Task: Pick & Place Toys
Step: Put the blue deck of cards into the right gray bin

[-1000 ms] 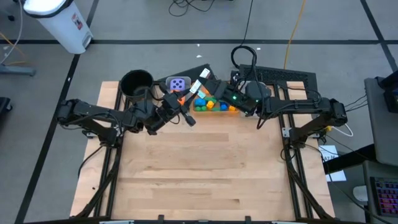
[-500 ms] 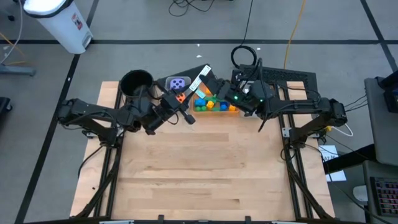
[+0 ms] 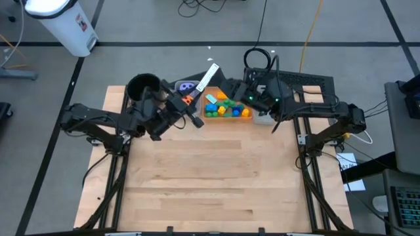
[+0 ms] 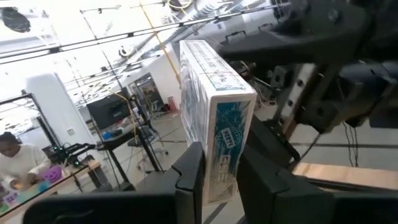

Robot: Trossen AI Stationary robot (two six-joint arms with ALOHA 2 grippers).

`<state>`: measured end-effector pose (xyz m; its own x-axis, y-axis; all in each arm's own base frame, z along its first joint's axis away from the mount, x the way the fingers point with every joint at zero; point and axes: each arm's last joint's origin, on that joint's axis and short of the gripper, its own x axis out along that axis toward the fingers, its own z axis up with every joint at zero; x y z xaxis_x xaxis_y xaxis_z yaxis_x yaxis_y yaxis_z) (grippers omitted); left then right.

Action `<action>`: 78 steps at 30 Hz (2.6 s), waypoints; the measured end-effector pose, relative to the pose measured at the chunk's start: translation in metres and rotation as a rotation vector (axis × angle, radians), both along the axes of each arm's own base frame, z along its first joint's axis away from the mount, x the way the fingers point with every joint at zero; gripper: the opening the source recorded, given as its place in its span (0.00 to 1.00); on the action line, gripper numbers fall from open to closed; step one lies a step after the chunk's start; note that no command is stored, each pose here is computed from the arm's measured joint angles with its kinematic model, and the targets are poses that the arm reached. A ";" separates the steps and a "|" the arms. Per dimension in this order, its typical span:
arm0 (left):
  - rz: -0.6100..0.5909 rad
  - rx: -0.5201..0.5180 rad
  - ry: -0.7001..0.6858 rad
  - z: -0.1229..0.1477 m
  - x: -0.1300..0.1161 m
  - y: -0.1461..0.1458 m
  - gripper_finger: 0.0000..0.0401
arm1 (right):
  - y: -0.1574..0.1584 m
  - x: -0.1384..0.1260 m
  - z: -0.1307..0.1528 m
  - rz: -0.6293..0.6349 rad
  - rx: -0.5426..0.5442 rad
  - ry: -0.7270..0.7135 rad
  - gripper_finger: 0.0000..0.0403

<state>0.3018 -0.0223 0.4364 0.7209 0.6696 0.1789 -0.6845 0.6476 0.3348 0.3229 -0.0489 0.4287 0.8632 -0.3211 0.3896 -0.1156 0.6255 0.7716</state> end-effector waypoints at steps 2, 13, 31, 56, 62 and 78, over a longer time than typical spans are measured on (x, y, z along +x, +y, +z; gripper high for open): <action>0.004 -0.004 -0.017 0.005 -0.006 0.001 0.17 | -0.004 -0.002 0.001 0.009 -0.015 0.001 0.84; -0.037 -0.046 -0.087 0.030 -0.048 -0.007 0.17 | -0.022 -0.012 0.005 -0.022 -0.129 0.048 0.85; -0.652 -0.619 -0.038 0.008 -0.064 0.005 0.17 | -0.009 -0.010 0.000 0.317 -0.479 0.136 0.84; -0.793 -0.752 -0.023 -0.001 -0.042 0.020 0.17 | 0.021 -0.004 -0.006 0.420 -0.539 0.177 0.58; -0.801 -0.754 -0.021 -0.001 -0.042 0.018 0.19 | 0.022 -0.004 -0.007 0.422 -0.538 0.178 0.43; -0.805 -0.747 -0.022 -0.001 -0.042 0.018 0.30 | 0.022 -0.003 -0.008 0.427 -0.519 0.192 0.12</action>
